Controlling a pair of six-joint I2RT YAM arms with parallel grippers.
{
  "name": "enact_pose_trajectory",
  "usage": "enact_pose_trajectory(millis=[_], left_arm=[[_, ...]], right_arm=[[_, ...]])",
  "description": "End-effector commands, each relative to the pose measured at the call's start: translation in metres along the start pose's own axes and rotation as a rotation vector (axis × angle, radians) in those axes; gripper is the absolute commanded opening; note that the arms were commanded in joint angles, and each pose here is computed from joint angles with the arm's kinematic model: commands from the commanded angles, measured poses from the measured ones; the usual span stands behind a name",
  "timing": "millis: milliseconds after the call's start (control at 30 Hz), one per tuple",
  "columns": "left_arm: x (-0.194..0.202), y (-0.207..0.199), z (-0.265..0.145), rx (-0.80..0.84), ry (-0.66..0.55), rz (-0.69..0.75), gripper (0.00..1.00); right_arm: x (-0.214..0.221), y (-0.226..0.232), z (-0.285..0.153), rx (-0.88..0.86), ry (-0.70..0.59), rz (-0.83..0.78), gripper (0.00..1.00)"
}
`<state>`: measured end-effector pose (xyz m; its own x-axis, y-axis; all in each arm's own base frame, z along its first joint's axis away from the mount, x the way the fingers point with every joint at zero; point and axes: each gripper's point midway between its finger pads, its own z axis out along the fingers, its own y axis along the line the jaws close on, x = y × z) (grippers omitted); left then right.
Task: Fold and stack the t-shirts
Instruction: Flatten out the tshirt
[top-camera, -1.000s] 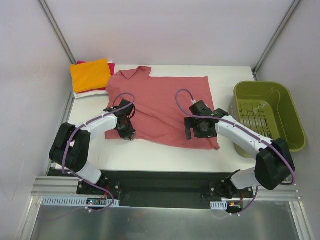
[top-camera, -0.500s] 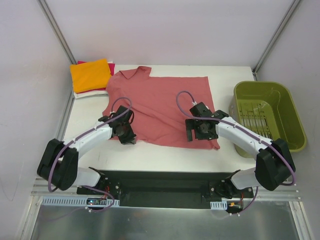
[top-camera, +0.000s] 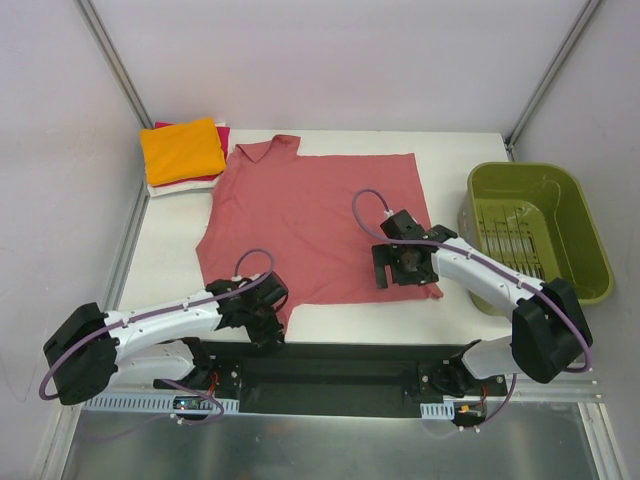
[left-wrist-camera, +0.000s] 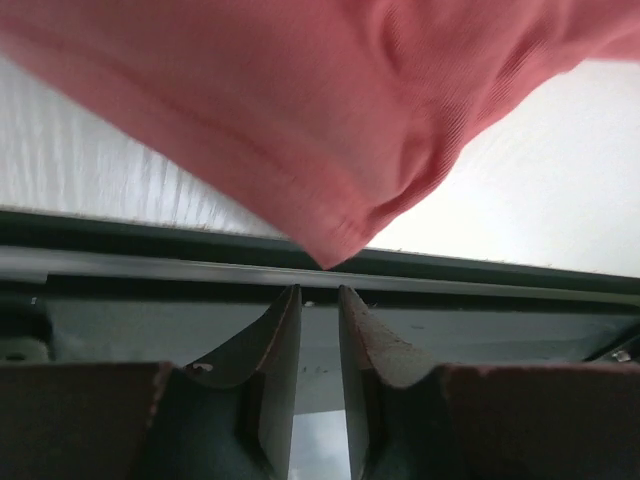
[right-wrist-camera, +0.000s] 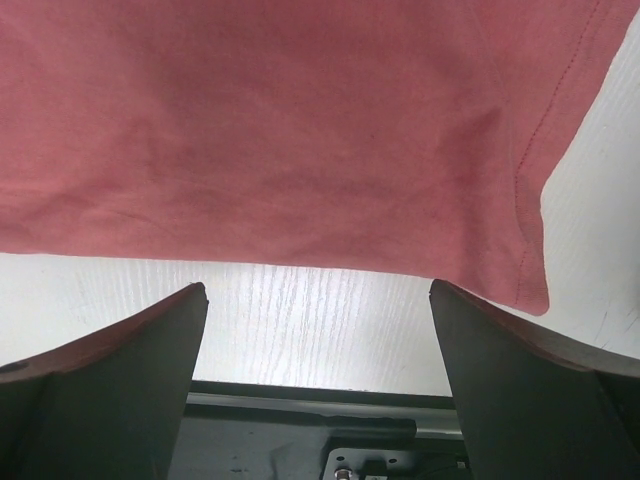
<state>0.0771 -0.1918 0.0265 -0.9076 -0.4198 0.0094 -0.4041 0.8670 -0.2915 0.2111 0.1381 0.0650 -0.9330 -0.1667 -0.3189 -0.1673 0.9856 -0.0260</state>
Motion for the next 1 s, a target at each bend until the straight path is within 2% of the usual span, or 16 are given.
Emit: enact_pose_trajectory(millis=[0, 33, 67, 100, 200, 233, 400, 500, 567, 667, 700, 733, 800, 833, 967], left_arm=[[0.003, 0.009, -0.014, -0.101, -0.069, -0.057, 0.38], [0.002, 0.002, -0.019, -0.097, -0.076, -0.045, 0.50], [0.000, 0.003, -0.023, -0.112, -0.087, -0.036, 0.72], [-0.006, 0.010, -0.027, -0.148, -0.120, -0.028, 0.84], [-0.019, 0.007, -0.045, -0.147, -0.196, -0.026, 0.98], [-0.029, 0.009, -0.056, -0.141, -0.251, -0.026, 0.99], [-0.060, 0.035, -0.074, -0.151, -0.331, -0.105, 0.99], [-0.089, 0.053, -0.079, -0.129, -0.398, -0.175, 0.99], [-0.113, 0.059, -0.088, -0.109, -0.487, -0.215, 0.99], [-0.147, 0.066, -0.096, -0.082, -0.567, -0.276, 0.99], [-0.161, 0.045, -0.099, 0.033, -0.560, -0.223, 0.99], [-0.178, 0.051, -0.097, 0.037, -0.547, -0.279, 0.99], [-0.194, 0.035, -0.097, 0.133, -0.487, -0.268, 0.99], [-0.207, 0.037, -0.091, 0.117, -0.444, -0.291, 0.99], [-0.227, 0.025, -0.072, 0.106, -0.318, -0.263, 0.99]], right_arm=[[-0.002, 0.002, -0.005, -0.024, -0.028, -0.031, 0.98], [-0.003, 0.004, -0.005, -0.036, -0.034, -0.032, 0.98], [-0.003, 0.008, -0.006, -0.061, -0.034, -0.036, 0.98], [-0.004, 0.010, -0.007, -0.078, -0.041, -0.053, 0.98], [-0.006, 0.019, -0.013, -0.138, -0.069, -0.079, 0.98], [-0.009, 0.023, -0.017, -0.160, -0.094, -0.097, 0.98], [-0.009, 0.058, -0.033, -0.311, -0.144, -0.191, 0.98], [-0.005, 0.095, -0.051, -0.394, -0.225, -0.405, 0.99], [0.009, 0.134, -0.064, -0.466, -0.267, -0.598, 0.97], [0.034, 0.200, -0.083, -0.650, -0.286, -0.781, 0.91], [0.031, 0.219, -0.096, -0.692, -0.317, -0.828, 0.88], [0.048, 0.240, -0.091, -0.714, -0.296, -0.900, 0.83], [0.055, 0.265, -0.092, -0.750, -0.324, -0.985, 0.82], [0.060, 0.284, -0.088, -0.778, -0.341, -1.015, 0.81], [0.061, 0.316, -0.074, -0.788, -0.334, -1.075, 0.70]])
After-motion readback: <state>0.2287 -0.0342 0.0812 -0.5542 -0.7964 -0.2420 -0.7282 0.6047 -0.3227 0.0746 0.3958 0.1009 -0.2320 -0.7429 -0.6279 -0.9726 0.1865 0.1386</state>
